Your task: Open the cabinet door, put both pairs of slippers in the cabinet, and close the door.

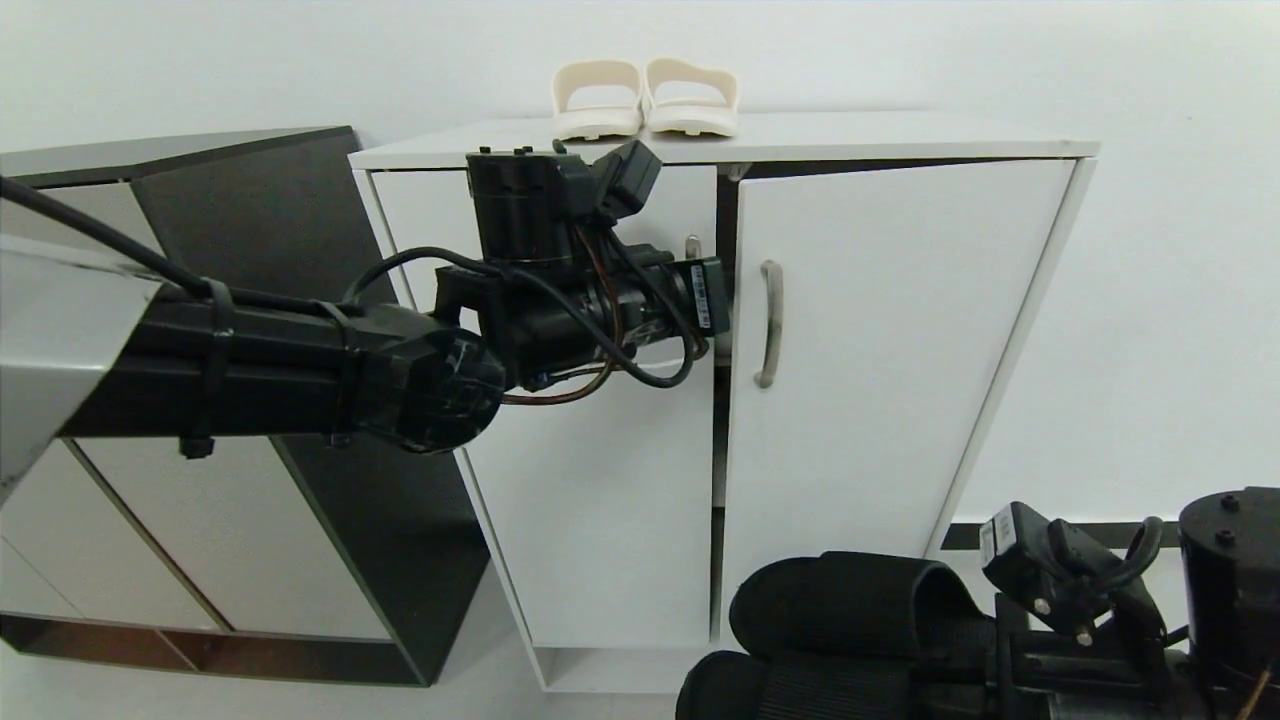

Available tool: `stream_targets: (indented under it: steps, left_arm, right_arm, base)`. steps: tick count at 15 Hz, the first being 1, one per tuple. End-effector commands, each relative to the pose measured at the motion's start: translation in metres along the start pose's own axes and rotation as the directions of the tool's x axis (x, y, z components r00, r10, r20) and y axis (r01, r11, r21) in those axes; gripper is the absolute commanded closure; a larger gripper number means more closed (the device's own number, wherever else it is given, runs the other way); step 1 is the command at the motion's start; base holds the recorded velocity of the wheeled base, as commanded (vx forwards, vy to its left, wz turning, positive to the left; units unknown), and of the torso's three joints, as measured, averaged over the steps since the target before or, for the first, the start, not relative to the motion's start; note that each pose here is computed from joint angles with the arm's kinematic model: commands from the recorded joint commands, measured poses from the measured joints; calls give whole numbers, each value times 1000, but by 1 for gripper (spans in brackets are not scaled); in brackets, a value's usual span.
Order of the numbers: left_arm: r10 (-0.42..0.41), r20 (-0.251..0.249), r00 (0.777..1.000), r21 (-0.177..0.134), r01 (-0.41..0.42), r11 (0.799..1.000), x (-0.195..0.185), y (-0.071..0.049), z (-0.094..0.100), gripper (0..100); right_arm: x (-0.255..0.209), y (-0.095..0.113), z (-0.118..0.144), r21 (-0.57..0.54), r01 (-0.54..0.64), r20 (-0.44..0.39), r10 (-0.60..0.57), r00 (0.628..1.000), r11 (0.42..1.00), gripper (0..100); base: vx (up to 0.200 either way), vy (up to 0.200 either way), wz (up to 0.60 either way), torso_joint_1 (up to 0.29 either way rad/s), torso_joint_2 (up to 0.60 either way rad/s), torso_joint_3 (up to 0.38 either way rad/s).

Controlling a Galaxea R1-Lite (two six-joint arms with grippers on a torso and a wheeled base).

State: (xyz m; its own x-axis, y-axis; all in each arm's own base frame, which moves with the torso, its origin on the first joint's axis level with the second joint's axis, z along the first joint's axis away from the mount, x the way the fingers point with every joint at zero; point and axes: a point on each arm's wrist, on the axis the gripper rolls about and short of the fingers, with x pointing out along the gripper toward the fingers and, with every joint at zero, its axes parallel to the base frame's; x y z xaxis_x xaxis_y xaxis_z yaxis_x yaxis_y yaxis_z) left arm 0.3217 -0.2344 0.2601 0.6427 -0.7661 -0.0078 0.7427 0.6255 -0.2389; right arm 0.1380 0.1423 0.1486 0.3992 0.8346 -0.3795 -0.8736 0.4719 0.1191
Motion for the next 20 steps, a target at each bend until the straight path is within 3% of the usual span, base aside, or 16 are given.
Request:
stream_targets:
  steps: [1,2,5,7,9,11,13,14,15,17,18,19,20]
  left_arm:
    - [-1,-10,1000,-3,1,1000,2,0,-4,100]
    - [-19,-20,1000,-2,19,1000,-1,-9,-6,100]
    - [-159,-50,986,-3,159,987,-13,-64,-16,100]
    - [-214,-46,976,1,215,977,-14,-84,-19,100]
    - [-211,-49,976,2,211,977,-14,-86,-20,100]
    - [-146,-13,989,10,147,989,-30,-66,-12,100]
    - [41,43,998,15,-42,999,-64,-50,2,100]
    - [146,77,986,31,-149,988,-90,-47,6,100]
    - [208,108,972,55,-215,975,-125,-49,10,100]
    - [285,111,952,59,-293,954,-184,-49,3,100]
    - [443,87,892,60,-448,892,-228,-41,-15,100]
    - [541,115,833,52,-549,834,-260,-42,-26,100]
    - [602,144,786,37,-612,790,-290,-43,-38,100]
  right_arm:
    - [0,3,-9,-18,-14,-31,13,999,1000,100]
    - [0,5,-11,-33,-23,-40,22,999,999,100]
    - [0,9,-16,-60,-43,-57,40,998,997,100]
    - [-1,10,-16,-65,-50,-54,47,997,997,100]
    - [-2,11,-13,-69,-45,-39,42,998,997,100]
    - [5,3,-2,-55,-7,-14,6,1000,998,100]
    - [12,-13,10,18,239,3,-239,971,971,100]
    - [15,-17,11,94,364,0,-366,931,927,100]
    - [18,-21,15,148,464,1,-469,883,874,100]
    - [28,-30,24,172,603,7,-613,790,779,100]
    - [38,-38,30,189,699,4,-712,702,690,100]
    - [44,-41,31,210,726,-3,-742,671,655,100]
    - [48,-42,30,210,733,-8,-749,663,647,100]
  base:
    - [-200,0,0,-2,7,2]
    - [-200,0,0,7,12,2]
    - [-200,0,0,1,2,4]
    - [-200,0,0,2,5,2]
    - [-100,0,0,1,1,1]
    - [0,0,0,0,0,0]
    - [0,0,0,0,0,0]
    - [0,0,0,0,0,0]
    - [0,0,0,0,0,0]
    - [0,0,0,0,0,0]
    - [0,0,0,0,0,0]
    - [0,0,0,0,0,0]
    - [0,0,0,0,0,0]
